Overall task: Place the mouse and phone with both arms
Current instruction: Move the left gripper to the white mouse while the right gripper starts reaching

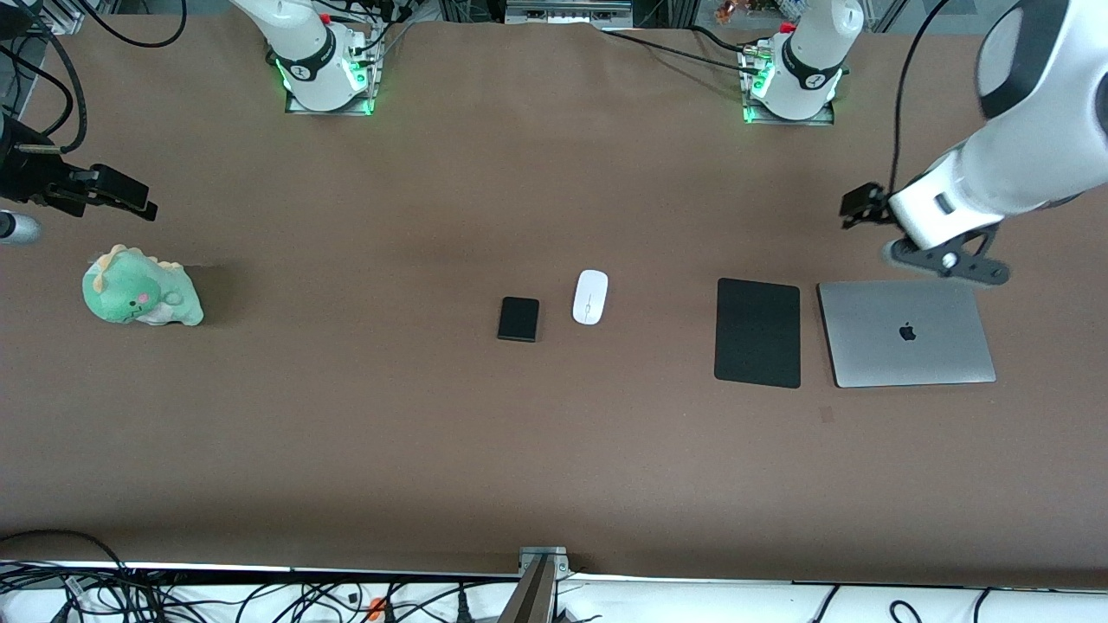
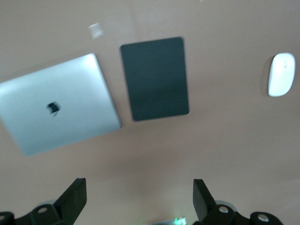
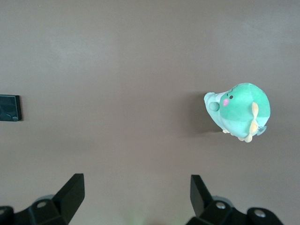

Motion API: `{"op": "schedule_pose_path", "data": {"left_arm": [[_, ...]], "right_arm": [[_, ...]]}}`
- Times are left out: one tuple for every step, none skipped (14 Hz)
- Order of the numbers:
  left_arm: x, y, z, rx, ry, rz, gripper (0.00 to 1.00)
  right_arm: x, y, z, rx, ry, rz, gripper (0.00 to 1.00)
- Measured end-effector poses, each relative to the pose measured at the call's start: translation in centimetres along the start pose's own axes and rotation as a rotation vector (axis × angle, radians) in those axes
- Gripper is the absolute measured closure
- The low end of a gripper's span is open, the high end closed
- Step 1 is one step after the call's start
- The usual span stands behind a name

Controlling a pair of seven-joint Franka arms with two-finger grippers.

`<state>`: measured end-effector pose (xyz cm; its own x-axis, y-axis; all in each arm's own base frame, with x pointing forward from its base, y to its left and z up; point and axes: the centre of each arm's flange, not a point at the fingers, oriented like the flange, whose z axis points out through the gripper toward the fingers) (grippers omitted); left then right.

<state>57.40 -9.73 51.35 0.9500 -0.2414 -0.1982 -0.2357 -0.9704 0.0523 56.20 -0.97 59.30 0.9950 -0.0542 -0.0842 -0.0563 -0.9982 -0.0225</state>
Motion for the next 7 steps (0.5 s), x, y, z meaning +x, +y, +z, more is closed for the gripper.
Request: {"op": "schedule_pose_path", "data": {"left_arm": [[1.4,0.9,1.3,-0.012,0.011,-0.002,0.0],[2.6,1.9,2.5,-0.021,0.022,-0.01,0.0],[3.9,3.4,3.8,-0.029,0.036,-0.023,0.0],[5.1,5.2,5.1,-0.038,0.052,-0.042,0.0],[6.2,7.2,6.3,-0.046,0.067,-0.065,0.0],[7.1,9.4,7.7,-0.054,0.08,-0.087,0.0],[7.9,11.7,9.0,-0.061,0.094,-0.105,0.0]], "right_arm": [[0.1,-0.4,0.2,-0.001,-0.003,-0.007,0.0],[0.1,-0.9,0.3,-0.001,-0.006,-0.017,0.0],[0.2,-1.5,0.5,-0.002,-0.01,-0.027,0.0],[0.2,-2.3,0.8,-0.002,-0.014,-0.039,0.0],[0.3,-3.3,1.0,-0.003,-0.019,-0.051,0.0],[0.3,-4.4,1.4,-0.004,-0.025,-0.056,0.0],[0.4,-5.4,1.7,-0.005,-0.031,-0.052,0.0]]}}
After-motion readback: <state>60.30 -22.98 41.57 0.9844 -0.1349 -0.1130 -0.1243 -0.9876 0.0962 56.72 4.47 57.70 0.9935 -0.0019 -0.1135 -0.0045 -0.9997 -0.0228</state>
